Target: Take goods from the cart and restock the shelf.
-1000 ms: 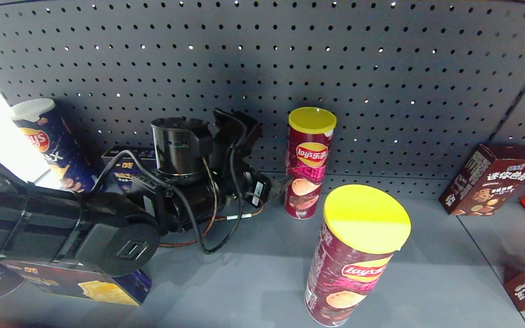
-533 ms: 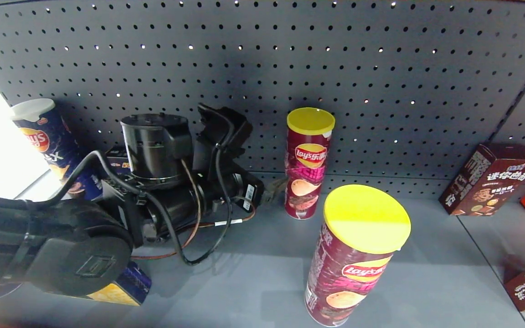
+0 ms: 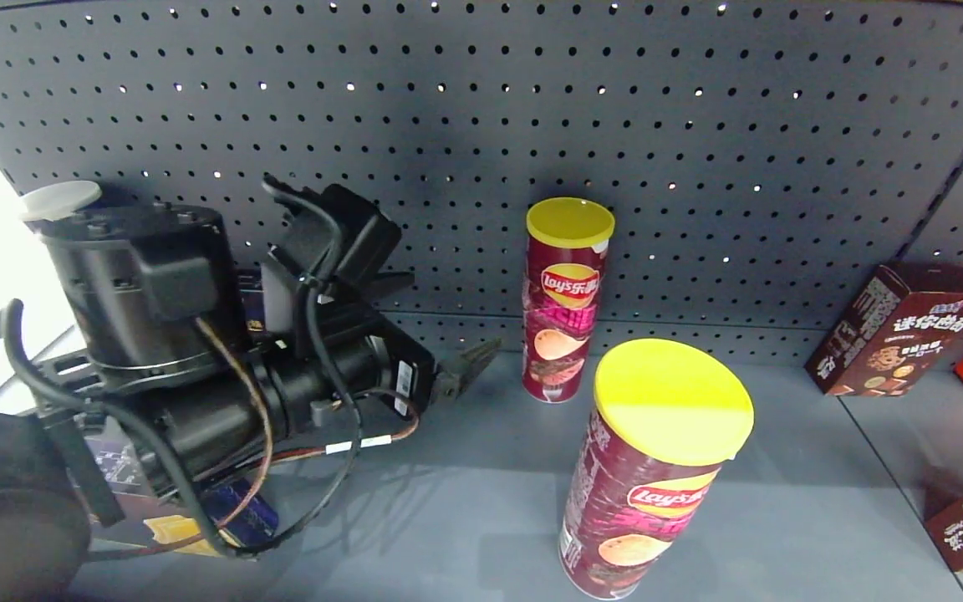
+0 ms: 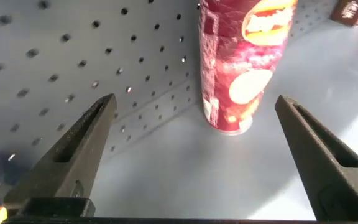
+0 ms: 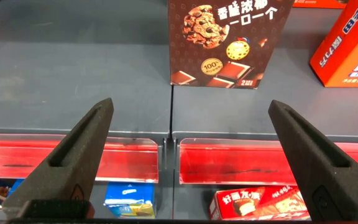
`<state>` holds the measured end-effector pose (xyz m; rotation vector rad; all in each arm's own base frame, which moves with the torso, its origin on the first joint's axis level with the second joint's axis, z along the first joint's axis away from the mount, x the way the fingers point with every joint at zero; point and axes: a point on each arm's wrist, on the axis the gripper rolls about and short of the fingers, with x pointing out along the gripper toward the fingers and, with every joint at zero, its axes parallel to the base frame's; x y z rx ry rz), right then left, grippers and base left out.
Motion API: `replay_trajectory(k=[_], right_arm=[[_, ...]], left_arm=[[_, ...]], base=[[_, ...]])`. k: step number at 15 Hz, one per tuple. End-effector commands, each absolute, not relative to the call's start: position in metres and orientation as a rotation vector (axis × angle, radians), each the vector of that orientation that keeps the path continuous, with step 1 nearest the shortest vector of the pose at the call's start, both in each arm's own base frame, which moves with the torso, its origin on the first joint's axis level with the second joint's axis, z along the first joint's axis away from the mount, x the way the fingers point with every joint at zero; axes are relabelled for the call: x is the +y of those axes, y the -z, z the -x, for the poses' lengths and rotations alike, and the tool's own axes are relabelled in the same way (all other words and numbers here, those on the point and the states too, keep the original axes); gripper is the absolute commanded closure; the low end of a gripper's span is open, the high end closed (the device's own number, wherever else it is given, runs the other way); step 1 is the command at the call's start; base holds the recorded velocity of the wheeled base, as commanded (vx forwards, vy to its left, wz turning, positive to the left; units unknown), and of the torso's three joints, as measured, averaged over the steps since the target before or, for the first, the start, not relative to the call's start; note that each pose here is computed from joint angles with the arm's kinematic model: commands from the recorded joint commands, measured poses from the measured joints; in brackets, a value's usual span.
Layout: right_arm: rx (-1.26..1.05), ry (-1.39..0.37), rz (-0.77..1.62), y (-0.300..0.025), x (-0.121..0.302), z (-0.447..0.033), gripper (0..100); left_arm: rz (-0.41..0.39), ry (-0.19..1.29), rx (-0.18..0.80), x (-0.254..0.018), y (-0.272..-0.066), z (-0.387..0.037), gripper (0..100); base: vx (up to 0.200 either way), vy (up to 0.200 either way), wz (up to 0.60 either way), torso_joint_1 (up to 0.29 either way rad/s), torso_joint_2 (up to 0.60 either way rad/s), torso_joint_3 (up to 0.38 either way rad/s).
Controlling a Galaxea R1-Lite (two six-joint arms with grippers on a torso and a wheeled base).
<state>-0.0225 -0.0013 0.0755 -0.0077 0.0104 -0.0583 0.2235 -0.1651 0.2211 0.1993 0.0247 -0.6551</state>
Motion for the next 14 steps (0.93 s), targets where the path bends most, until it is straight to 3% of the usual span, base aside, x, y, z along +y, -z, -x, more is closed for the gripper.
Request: replay_trajectory(k=[1, 6, 10, 13, 14], right_arm=[[0.013, 0.058, 0.010, -0.075, -0.001, 0.022, 0], [0.013, 0.058, 0.010, -0.075, -0.001, 0.022, 0], [0.012, 0.058, 0.008, -0.075, -0.001, 0.022, 0], [0.012, 0.058, 0.008, -0.075, -0.001, 0.022, 0], [0.012, 0.058, 0.008, -0.075, -0.001, 0.022, 0]], left_arm=[[-0.182, 0.645, -0.031, -0.145, -0.234, -0.199, 0], [-0.137, 0.702, -0.141, -0.130, -0.255, -0.157, 0], [-0.141, 0.752, -0.161, -0.107, -0.242, -0.117, 0], [-0.140, 0.792, -0.155, -0.111, -0.240, -0.109, 0], [-0.153, 0.788, -0.129, -0.088, -0.223, -0.088, 0]], base=[[0.000, 0.000, 0.00, 0.000, 0.00, 0.000], [0.000, 0.000, 0.00, 0.000, 0.00, 0.000], [0.000, 0.000, 0.00, 0.000, 0.00, 0.000], [0.000, 0.000, 0.00, 0.000, 0.00, 0.000], [0.000, 0.000, 0.00, 0.000, 0.00, 0.000]])
